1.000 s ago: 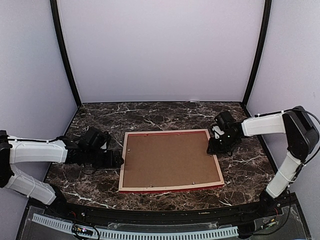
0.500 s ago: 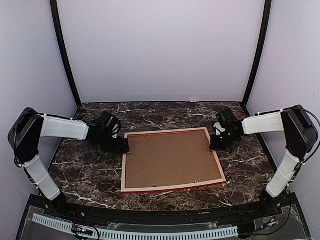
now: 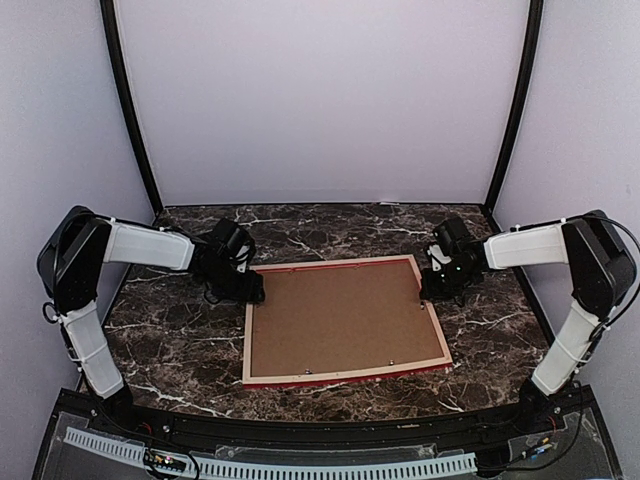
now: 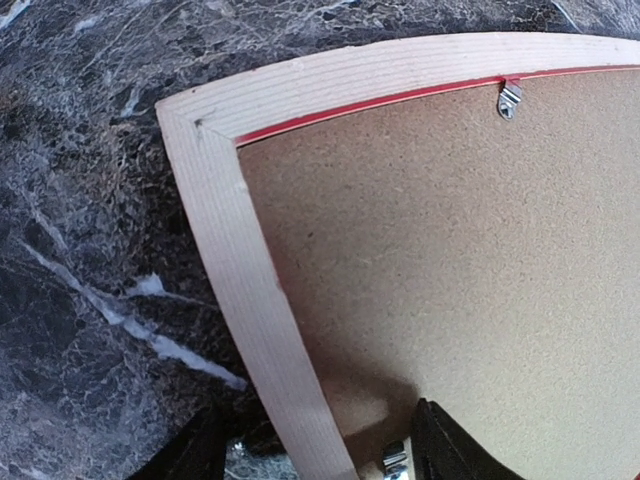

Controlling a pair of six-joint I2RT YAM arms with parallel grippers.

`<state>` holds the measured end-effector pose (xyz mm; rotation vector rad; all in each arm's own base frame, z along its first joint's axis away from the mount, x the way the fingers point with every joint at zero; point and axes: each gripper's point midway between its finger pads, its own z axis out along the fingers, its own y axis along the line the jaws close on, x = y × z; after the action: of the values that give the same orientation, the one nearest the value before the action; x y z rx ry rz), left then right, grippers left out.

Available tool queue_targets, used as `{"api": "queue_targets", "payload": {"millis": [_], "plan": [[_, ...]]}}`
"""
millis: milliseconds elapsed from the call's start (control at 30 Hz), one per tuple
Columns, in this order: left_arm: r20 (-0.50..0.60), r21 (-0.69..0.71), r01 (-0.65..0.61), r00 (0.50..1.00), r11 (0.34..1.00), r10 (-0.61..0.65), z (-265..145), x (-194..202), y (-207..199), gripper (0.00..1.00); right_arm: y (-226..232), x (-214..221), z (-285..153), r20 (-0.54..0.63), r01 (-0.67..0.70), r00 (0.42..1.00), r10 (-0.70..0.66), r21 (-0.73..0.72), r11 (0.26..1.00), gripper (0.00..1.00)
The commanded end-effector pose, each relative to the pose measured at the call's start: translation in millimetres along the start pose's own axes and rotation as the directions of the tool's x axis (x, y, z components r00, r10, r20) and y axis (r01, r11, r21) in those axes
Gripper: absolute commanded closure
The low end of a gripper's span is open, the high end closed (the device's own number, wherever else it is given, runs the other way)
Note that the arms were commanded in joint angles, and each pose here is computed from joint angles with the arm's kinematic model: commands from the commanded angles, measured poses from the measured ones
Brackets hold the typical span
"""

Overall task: Put the photo into the frame
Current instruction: Press the fastener onto the backboard.

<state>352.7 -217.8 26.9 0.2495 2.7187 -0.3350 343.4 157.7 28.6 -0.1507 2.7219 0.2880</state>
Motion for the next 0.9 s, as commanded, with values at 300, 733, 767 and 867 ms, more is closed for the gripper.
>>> {"api": "queue_targets", "payload": {"millis": [300, 733, 767, 867], "plan": [[-0.094, 0.037, 0.075, 0.993, 0.997, -0.071, -5.0, 42.2, 2.0, 0.34, -7.9, 8.5, 3.4, -0.020, 0.000, 1.000, 0.000, 0.021, 1.000, 0.86], [-0.080, -0.014, 0.094, 0.992, 0.996, -0.094, 1.1, 42.4, 11.7, 0.47, -7.5, 10.4, 3.1, -0.027, 0.005, 1.000, -0.004, 0.016, 1.000, 0.86], [-0.079, -0.018, 0.098, 0.992, 0.995, -0.099, 1.4, 42.4, 12.3, 0.48, -7.5, 10.8, 3.5, -0.029, 0.005, 1.000, -0.004, 0.016, 1.000, 0.86], [-0.074, -0.021, 0.107, 0.991, 0.994, -0.108, 1.2, 42.0, 13.1, 0.53, -6.6, 10.7, 3.8, -0.031, 0.006, 1.000, -0.006, 0.012, 1.000, 0.86]]}}
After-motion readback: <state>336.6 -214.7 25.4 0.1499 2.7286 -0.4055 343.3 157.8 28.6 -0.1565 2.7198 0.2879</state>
